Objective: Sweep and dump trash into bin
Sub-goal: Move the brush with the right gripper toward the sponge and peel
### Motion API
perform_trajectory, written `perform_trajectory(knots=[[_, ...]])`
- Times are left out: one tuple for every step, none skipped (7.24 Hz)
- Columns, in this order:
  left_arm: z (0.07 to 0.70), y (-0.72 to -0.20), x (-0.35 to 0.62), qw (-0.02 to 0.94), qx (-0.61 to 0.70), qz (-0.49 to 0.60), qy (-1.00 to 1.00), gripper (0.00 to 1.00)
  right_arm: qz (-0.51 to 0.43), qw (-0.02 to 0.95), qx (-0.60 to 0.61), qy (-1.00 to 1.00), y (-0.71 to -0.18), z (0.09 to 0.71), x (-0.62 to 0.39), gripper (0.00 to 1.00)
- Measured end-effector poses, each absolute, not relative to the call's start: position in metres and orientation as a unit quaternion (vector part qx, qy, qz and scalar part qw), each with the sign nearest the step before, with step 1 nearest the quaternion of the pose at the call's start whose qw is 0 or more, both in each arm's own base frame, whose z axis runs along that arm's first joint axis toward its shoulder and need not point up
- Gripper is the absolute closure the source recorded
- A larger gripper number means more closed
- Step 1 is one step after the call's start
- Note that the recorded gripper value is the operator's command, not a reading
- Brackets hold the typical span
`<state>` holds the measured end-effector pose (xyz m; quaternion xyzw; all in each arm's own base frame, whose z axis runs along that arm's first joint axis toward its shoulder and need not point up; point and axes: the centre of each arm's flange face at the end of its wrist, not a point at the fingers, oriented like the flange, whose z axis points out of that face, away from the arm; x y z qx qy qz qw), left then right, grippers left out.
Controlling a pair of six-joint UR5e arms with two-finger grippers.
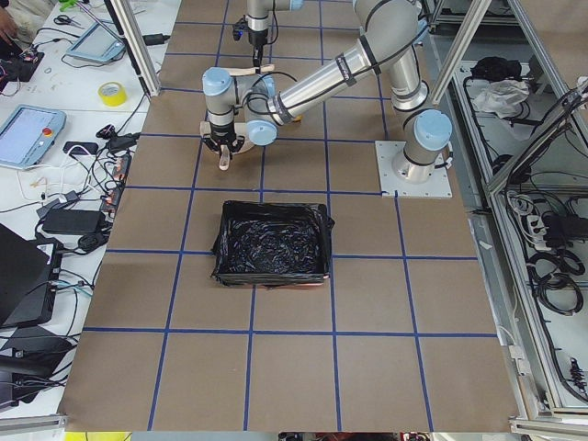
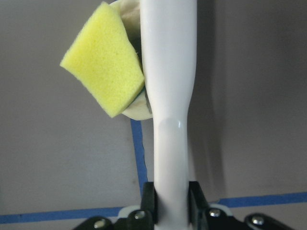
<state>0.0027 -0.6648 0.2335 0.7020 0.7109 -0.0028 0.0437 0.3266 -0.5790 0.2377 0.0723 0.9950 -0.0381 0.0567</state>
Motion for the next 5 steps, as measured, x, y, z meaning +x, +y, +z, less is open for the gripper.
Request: perform_trajectory(knots=[[0.234, -0.665, 0.002, 0.046, 0.703, 0.001, 0.71, 1.0, -0.036, 0.065, 0.088, 0.993, -0.576, 0.238, 0.336, 1.0], [0.234, -0.664, 0.001, 0.049, 0.703, 0.005, 0.709, 1.0, -0.034, 0.076, 0.103, 0.991, -0.574, 0.241, 0.346, 1.0], [0.233, -0.664, 0.0, 0.05, 0.704, 0.007, 0.708, 1.0, -0.034, 0.084, 0.113, 0.989, -0.573, 0.244, 0.355, 1.0], [0.233, -0.664, 0.0, 0.05, 0.704, 0.007, 0.708, 1.0, -0.035, 0.09, 0.12, 0.988, -0.574, 0.244, 0.367, 1.0], [0.233, -0.664, -0.001, 0.05, 0.705, 0.008, 0.708, 1.0, -0.036, 0.1, 0.126, 0.986, -0.577, 0.241, 0.381, 1.0]])
